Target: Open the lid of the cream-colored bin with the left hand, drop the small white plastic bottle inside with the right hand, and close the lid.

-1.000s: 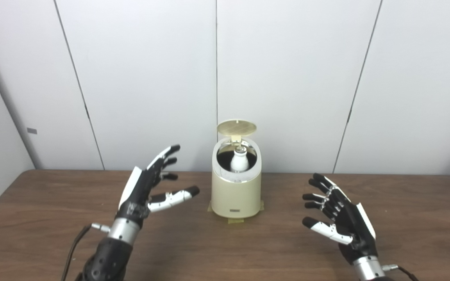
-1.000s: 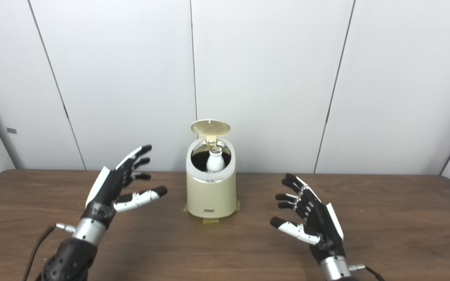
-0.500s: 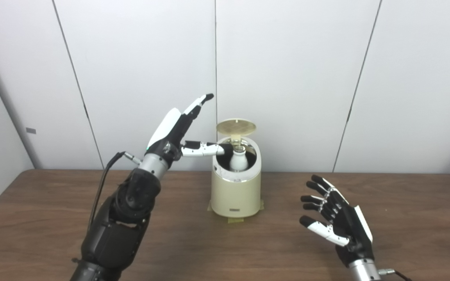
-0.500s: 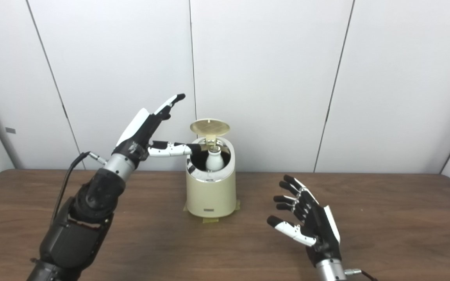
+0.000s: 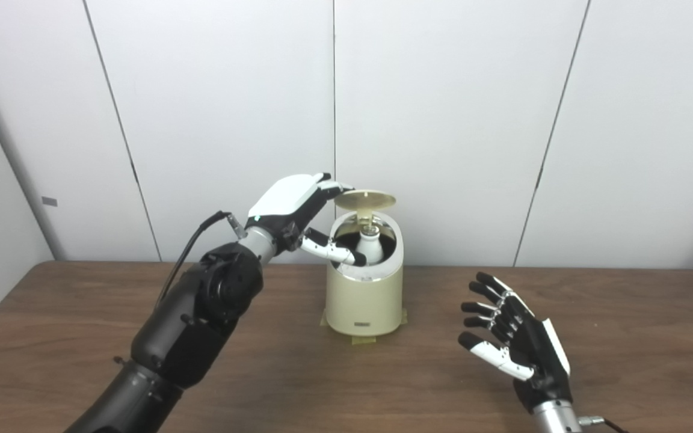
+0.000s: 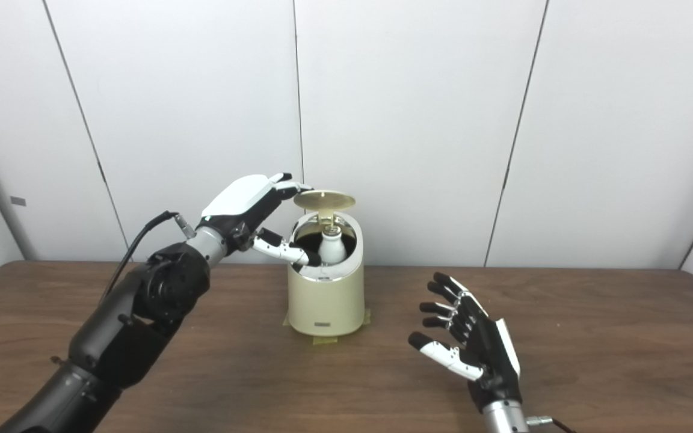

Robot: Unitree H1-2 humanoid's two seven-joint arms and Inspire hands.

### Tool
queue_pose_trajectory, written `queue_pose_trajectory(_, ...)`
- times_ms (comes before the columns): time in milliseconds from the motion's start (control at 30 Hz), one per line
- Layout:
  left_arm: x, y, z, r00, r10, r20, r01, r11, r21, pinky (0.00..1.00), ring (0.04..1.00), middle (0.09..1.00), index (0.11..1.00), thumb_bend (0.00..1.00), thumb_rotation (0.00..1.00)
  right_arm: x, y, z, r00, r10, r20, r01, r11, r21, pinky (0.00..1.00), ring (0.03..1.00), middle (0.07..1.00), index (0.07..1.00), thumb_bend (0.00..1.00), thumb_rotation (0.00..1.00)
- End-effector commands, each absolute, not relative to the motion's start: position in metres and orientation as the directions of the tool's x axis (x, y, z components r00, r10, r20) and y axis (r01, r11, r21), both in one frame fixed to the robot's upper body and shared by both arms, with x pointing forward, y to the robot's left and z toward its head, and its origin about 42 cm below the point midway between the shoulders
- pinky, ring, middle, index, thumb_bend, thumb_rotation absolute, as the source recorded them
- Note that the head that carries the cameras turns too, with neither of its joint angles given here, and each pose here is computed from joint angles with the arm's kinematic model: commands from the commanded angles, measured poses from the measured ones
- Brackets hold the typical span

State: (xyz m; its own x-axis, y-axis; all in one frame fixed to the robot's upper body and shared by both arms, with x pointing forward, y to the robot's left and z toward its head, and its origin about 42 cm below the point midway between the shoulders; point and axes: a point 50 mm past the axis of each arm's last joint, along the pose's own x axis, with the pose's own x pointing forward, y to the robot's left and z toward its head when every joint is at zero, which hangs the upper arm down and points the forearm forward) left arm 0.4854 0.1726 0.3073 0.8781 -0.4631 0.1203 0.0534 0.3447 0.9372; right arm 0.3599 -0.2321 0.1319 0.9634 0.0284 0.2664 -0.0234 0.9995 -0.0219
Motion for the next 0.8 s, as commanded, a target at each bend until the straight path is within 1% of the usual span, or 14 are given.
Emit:
queue_pose_trajectory(0, 0.489, 0.167, 0.341, 0.842, -0.503, 0.197, -0.030, 0.321, 0.947, 1.00, 1.000, 0.872, 0.839, 1.00, 0.42, 0.366, -0.229, 0.149, 0.945, 0.031, 0.327, -0.026, 0.999, -0.022, 0.63, 0.706, 0.820, 0.818, 0.93, 0.35)
queue_pose_trajectory(200, 0.485, 0.168, 0.336, 0.824, -0.536, 0.185, -0.008, 0.314, 0.949, 1.00, 1.000, 0.859, 0.832, 1.00, 0.42, 0.364, -0.224, 0.152, 0.946, 0.042, 0.321, -0.038, 0.999, -0.021, 0.63, 0.700, 0.818, 0.818, 0.90, 0.33)
queue_pose_trajectory(367, 0.481, 0.171, 0.335, 0.812, -0.554, 0.184, -0.006, 0.307, 0.952, 1.00, 1.000, 0.859, 0.832, 1.00, 0.43, 0.363, -0.222, 0.153, 0.947, 0.043, 0.318, -0.039, 0.999, -0.019, 0.62, 0.694, 0.808, 0.819, 0.91, 0.33)
queue_pose_trajectory(467, 0.473, 0.173, 0.336, 0.803, -0.568, 0.181, -0.009, 0.291, 0.957, 1.00, 1.000, 0.863, 0.838, 1.00, 0.42, 0.363, -0.221, 0.154, 0.947, 0.040, 0.319, -0.038, 0.999, -0.010, 0.61, 0.684, 0.807, 0.813, 0.91, 0.32)
queue_pose_trajectory(533, 0.467, 0.175, 0.335, 0.797, -0.576, 0.181, -0.017, 0.277, 0.961, 1.00, 1.000, 0.861, 0.838, 1.00, 0.41, 0.364, -0.220, 0.154, 0.947, 0.041, 0.319, -0.040, 0.999, -0.009, 0.61, 0.688, 0.810, 0.814, 0.91, 0.32)
queue_pose_trajectory(700, 0.457, 0.178, 0.331, 0.787, -0.593, 0.171, -0.023, 0.248, 0.968, 1.00, 1.000, 0.859, 0.843, 1.00, 0.48, 0.362, -0.219, 0.156, 0.950, 0.035, 0.312, -0.039, 0.999, 0.005, 0.61, 0.686, 0.805, 0.815, 0.91, 0.31)
queue_pose_trajectory(767, 0.454, 0.178, 0.330, 0.787, -0.594, 0.166, -0.023, 0.241, 0.970, 1.00, 1.000, 0.860, 0.841, 1.00, 0.43, 0.362, -0.218, 0.157, 0.950, 0.034, 0.309, -0.038, 0.999, 0.008, 0.60, 0.689, 0.806, 0.817, 0.91, 0.30)
